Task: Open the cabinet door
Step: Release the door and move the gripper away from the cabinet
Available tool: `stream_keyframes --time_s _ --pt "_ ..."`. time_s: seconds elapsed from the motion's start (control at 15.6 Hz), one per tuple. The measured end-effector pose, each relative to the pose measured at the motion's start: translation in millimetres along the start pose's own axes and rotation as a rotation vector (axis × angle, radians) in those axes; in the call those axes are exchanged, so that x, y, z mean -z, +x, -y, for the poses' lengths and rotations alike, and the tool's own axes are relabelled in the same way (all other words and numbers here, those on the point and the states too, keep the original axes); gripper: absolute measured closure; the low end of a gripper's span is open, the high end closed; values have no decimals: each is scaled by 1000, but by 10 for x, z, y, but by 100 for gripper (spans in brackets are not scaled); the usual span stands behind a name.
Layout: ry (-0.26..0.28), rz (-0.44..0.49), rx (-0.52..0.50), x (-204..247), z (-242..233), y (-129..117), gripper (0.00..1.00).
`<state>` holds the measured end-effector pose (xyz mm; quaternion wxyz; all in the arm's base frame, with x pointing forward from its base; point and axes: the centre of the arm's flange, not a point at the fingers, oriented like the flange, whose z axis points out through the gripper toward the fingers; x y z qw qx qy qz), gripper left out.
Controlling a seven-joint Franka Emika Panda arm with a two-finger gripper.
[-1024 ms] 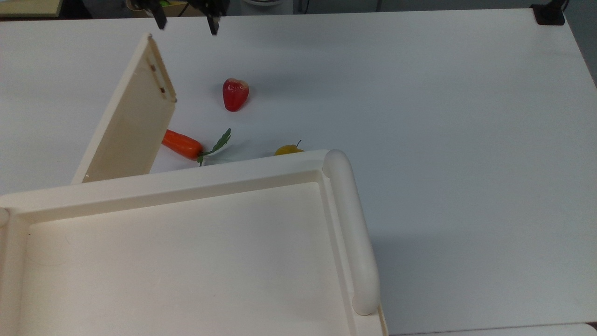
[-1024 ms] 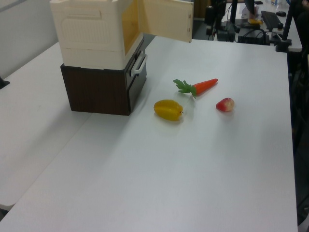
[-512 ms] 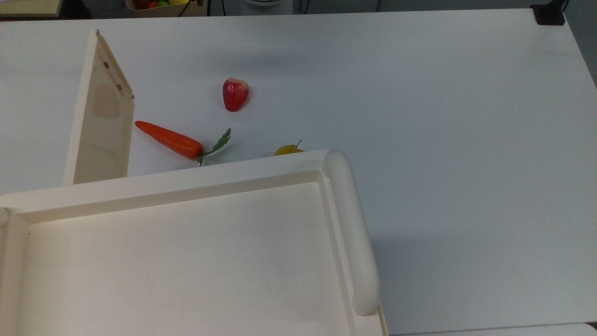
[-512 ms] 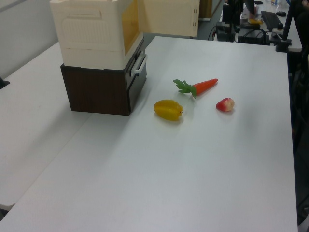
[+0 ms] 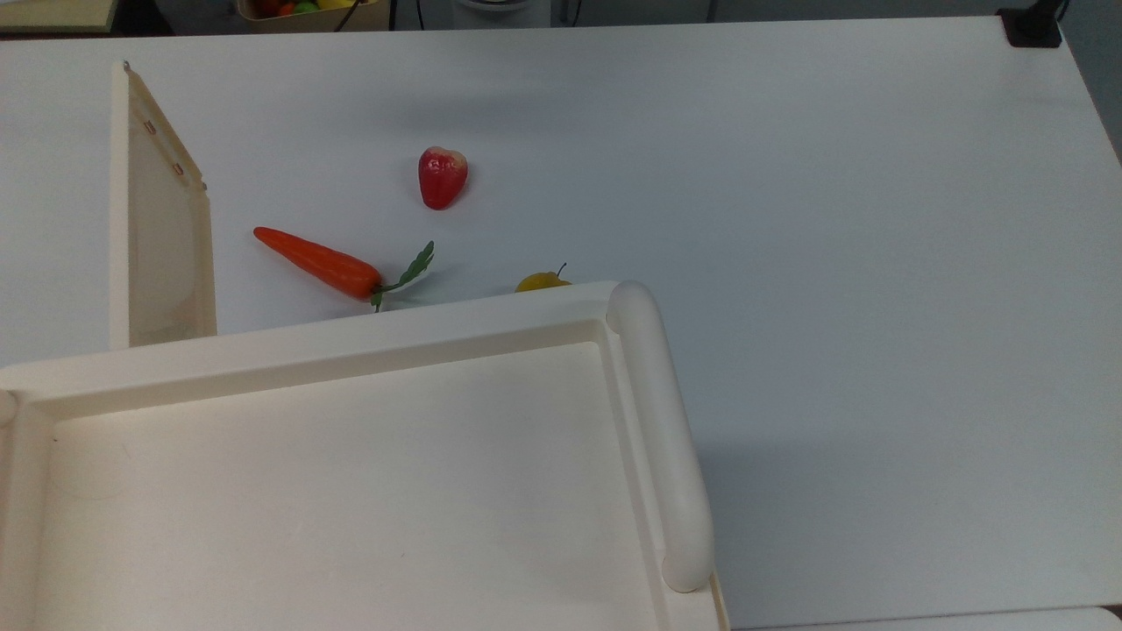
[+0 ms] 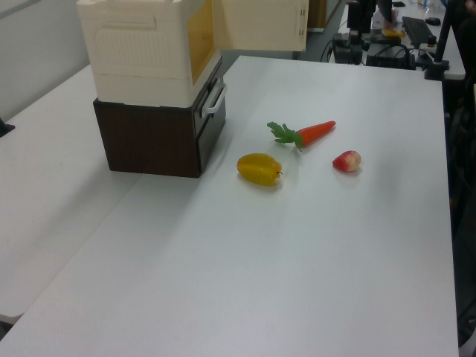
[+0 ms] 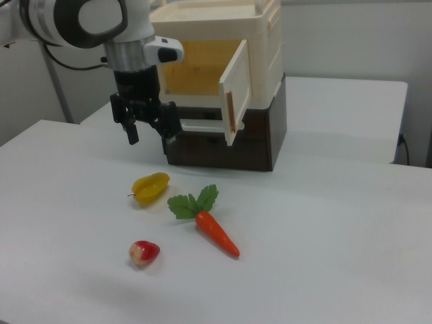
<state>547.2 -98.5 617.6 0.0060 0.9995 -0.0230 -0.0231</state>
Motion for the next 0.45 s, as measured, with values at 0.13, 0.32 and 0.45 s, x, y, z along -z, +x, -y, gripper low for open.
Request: stream_keyframes --time_s 0.13,0.32,0.45 --pt "0 -2 15 9 -60 -9 0" --pt "0 -2 23 8 -51 -7 0" --pt "0 -1 30 7 -40 -6 0"
